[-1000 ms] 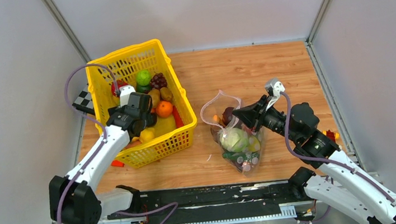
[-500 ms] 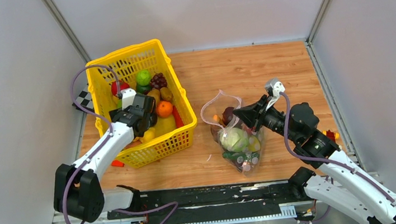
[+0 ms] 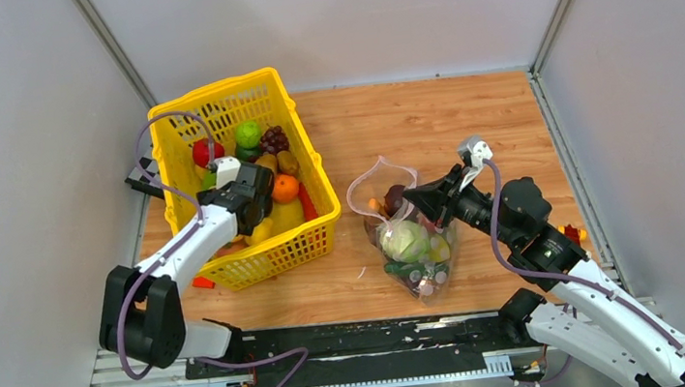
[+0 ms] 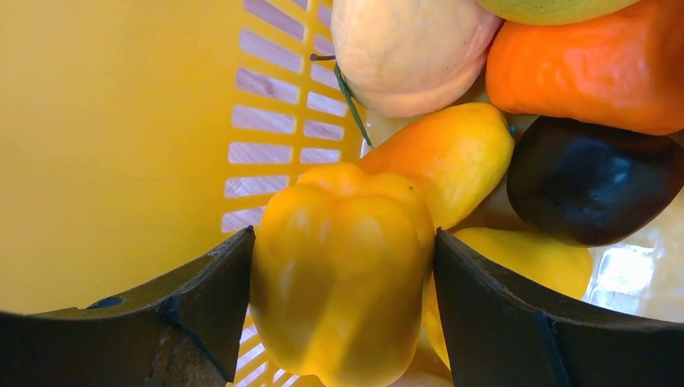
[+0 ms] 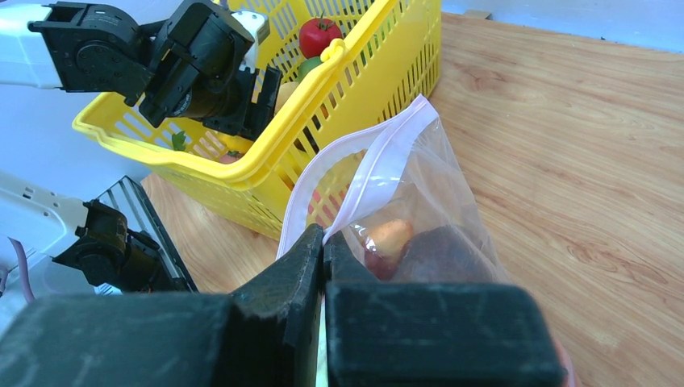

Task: Place the food in the zip-top bag and seal the zipper
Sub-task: Pick up the fake vegetable from the bin.

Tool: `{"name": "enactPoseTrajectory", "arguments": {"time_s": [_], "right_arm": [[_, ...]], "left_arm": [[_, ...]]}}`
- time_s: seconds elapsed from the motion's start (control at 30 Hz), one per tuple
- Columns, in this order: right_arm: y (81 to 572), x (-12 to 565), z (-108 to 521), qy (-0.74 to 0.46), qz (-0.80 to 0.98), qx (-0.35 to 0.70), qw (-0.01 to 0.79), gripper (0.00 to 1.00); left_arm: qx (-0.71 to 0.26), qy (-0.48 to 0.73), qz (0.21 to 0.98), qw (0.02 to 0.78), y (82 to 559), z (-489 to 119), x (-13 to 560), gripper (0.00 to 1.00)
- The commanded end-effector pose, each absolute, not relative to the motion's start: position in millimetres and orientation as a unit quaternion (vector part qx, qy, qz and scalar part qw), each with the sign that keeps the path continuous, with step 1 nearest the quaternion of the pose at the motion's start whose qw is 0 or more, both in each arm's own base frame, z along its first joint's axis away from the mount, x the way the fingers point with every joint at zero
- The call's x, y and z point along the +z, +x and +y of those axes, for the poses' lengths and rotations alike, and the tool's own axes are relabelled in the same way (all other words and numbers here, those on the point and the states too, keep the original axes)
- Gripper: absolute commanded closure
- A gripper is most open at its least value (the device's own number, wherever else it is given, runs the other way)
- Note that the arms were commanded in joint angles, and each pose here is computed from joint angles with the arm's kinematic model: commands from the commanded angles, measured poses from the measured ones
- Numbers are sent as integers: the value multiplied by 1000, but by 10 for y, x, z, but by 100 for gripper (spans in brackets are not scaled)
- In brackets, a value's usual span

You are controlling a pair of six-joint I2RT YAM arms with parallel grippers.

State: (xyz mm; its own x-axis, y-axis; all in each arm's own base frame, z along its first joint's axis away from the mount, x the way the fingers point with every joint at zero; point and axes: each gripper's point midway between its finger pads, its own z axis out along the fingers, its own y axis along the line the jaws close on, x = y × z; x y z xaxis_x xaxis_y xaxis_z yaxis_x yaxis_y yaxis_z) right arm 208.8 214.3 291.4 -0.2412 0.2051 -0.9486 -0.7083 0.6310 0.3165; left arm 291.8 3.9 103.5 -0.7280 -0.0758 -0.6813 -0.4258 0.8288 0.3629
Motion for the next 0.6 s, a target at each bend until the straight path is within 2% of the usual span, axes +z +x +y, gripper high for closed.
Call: {"name": "enactPoseTrajectory", "arguments": {"time_s": [0.0,0.13,0.27,0.57], "right_arm": [[2097,3144,2114,-182,663,388,614,97],[2093,3141,2127,-182,663,391,612,97],[2102,3136,2139,-181,663,393,611,97],[2093,3126,2156,-183,665,396,606,97]], "left_arm": [[237,-169,879,377,2944,52,1239,28],[191,-176,872,415,2950,-20,1395,35],[103,-179,867,454,3012,-236,1509,41],[-8,-158,857,490,3043,-557,1678,41]]}}
